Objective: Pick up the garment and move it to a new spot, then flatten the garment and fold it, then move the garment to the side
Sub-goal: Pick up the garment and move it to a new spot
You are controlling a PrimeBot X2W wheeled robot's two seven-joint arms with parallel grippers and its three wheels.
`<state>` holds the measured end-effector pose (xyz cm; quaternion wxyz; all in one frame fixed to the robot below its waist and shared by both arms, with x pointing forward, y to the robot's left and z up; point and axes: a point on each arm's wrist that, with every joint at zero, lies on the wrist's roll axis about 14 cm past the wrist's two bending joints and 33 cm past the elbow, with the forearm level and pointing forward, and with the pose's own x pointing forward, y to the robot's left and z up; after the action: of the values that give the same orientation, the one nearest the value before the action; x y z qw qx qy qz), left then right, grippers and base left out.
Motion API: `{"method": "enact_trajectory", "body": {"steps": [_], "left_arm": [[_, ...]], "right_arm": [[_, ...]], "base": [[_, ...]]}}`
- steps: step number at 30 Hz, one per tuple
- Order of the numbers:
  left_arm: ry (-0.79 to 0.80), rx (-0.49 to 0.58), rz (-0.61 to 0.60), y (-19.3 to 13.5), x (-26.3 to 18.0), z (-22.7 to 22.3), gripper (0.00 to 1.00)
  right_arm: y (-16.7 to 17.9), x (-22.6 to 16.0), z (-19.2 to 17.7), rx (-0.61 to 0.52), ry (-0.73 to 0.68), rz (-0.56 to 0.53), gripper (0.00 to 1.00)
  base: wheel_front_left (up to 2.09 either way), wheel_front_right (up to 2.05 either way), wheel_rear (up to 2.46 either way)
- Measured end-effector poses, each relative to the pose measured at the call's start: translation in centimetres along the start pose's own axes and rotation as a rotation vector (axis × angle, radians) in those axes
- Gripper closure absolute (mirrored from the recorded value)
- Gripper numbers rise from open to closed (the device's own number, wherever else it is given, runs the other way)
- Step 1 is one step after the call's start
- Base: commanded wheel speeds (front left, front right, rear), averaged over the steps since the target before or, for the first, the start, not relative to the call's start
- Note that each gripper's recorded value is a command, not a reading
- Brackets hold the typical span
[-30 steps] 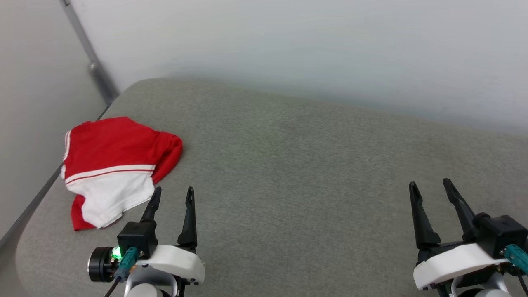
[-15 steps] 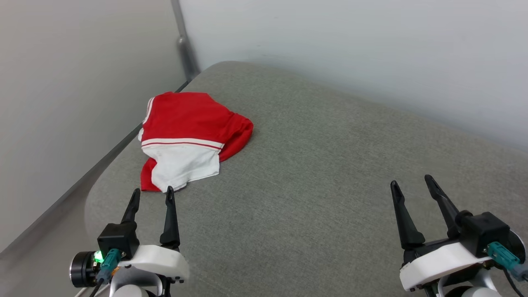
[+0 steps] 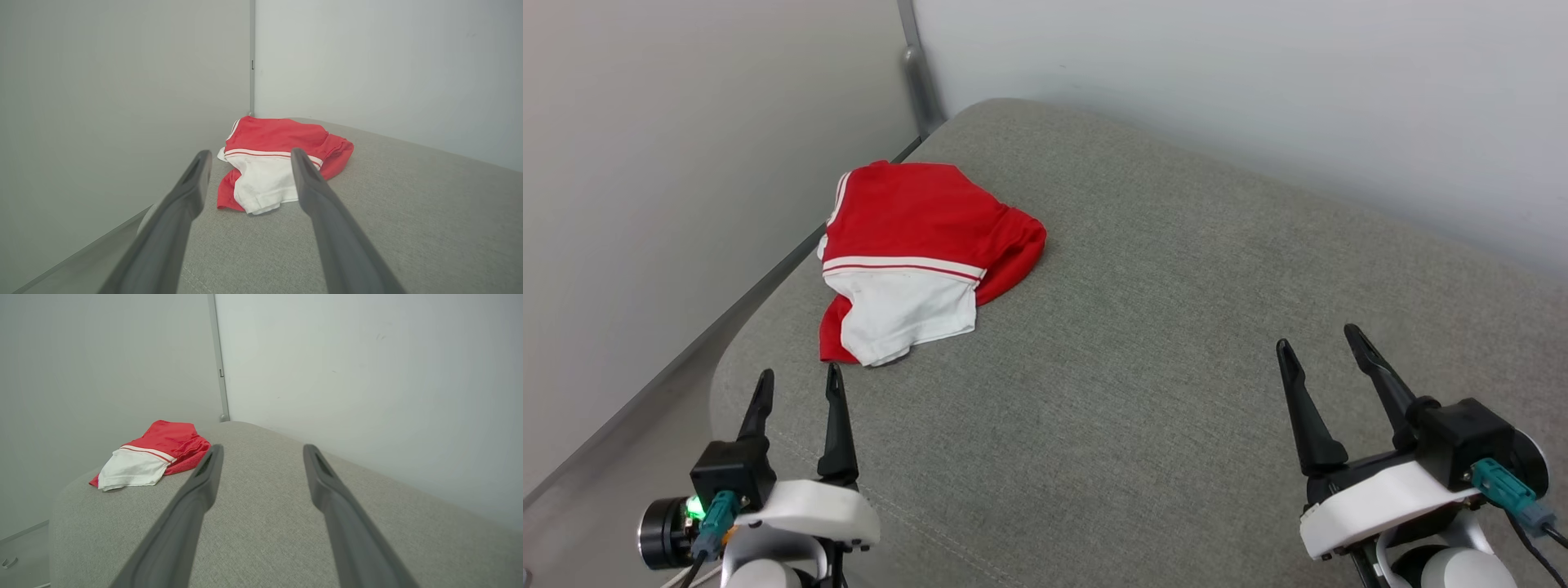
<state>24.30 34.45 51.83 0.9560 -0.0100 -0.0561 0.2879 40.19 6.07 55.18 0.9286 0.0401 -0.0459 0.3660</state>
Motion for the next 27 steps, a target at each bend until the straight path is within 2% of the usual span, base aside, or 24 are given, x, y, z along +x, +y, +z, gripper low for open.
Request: {"method": "enact_trajectory", "body": {"steps": [7, 11, 16, 21, 27], "left_arm": [[-0.075, 0.031, -0.031, -1.0, 3.4, 2.7, 0.00], [-0.158, 0.052, -0.053, -2.0, 7.3, 5.7, 0.00], [-0.193, 0.035, -0.092, -4.2, 13.1, 7.5, 0.00], [-0.060, 0.035, -0.137, -6.5, 18.8, 5.9, 0.00], [0.277, 0.076, -0.167, -7.6, 23.5, -0.6, 0.00]], "right_arm": [[-1.0, 0.3, -0.5, 0.007, 0.015, -0.019, 0.00], [-2.0, 1.4, -0.1, -0.012, -0.001, -0.031, 0.00], [-4.9, 2.3, -0.4, -0.020, -0.014, -0.081, 0.00], [-8.5, 2.2, -1.9, -0.018, -0.006, -0.153, 0.00], [-12.5, 1.3, -4.1, -0.013, 0.011, -0.244, 0.00]], "base": [[0.00, 0.00, 0.00], [0.00, 0.00, 0.00], [0.00, 0.00, 0.00], [0.00, 0.00, 0.00], [0.00, 0.00, 0.00]]}}
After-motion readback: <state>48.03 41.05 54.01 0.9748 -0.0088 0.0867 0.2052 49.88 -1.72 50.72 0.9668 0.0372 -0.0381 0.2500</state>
